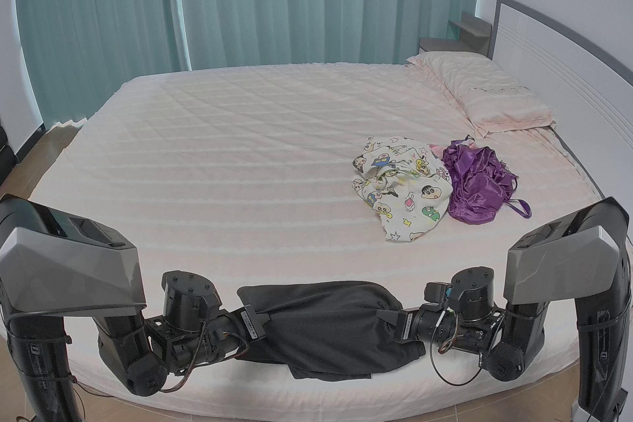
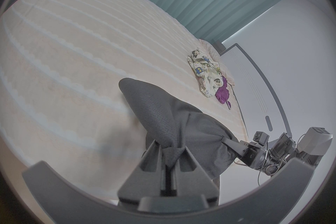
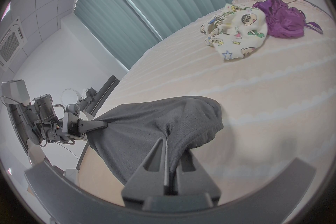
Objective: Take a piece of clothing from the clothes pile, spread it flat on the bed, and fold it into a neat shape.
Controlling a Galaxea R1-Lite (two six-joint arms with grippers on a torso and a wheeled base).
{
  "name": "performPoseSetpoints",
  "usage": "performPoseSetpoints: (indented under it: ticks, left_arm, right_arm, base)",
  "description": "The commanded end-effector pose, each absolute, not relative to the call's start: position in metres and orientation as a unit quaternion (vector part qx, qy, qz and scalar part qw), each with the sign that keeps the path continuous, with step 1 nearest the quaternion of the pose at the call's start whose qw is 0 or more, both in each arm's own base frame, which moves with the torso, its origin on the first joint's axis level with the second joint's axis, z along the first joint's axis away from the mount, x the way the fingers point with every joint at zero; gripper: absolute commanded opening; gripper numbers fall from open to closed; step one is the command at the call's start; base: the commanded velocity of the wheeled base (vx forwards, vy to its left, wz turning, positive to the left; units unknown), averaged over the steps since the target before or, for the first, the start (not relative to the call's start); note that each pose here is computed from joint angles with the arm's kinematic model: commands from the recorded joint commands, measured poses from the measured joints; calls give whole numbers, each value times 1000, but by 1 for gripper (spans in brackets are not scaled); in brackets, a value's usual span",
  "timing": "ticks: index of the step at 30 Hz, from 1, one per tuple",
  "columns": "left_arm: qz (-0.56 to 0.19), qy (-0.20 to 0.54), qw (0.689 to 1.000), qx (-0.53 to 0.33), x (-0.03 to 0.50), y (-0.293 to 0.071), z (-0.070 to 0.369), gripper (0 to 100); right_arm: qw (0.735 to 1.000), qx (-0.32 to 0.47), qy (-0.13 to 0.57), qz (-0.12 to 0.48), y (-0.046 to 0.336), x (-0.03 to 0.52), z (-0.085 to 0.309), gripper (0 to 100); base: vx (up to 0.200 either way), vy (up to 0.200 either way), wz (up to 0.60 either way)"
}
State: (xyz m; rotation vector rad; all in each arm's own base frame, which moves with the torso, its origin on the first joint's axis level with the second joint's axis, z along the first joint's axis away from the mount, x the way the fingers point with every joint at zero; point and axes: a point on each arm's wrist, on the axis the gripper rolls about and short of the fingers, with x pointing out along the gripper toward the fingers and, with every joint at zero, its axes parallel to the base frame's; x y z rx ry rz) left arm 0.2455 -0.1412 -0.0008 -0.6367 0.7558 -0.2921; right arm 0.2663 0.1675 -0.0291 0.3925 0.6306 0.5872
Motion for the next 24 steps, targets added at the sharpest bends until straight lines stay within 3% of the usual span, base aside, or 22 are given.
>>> performPoseSetpoints:
  ticks: [1,7,18,19,20,21,24]
  left_arm:
    - [-140,361,870,-305,246,-141,-1,0]
    - [-140,362,869,-306,245,-141,-1,0]
    - [-123,383,861,-312,235,-135,-5,0]
    - [-122,386,860,-312,233,-134,-6,100]
    - [-119,388,859,-311,232,-133,-7,100]
    - [-119,388,859,-311,232,-133,-7,100]
    - [-110,405,855,-304,225,-128,-10,100]
  right_arm:
    - [890,189,303,282,167,266,-28,0]
    - [889,187,308,281,166,264,-29,0]
    - [886,184,320,282,166,260,-34,0]
    - [885,181,324,281,165,258,-35,0]
    - [883,180,328,283,165,257,-36,0]
    - [883,180,328,283,165,257,-36,100]
    - [864,180,357,305,162,245,-39,100]
  base:
    - [0,-200,0]
    - [0,-200,0]
    - [0,0,0]
    - [0,0,0]
    - [0,0,0]
    - [0,0,0]
    - [0,0,0]
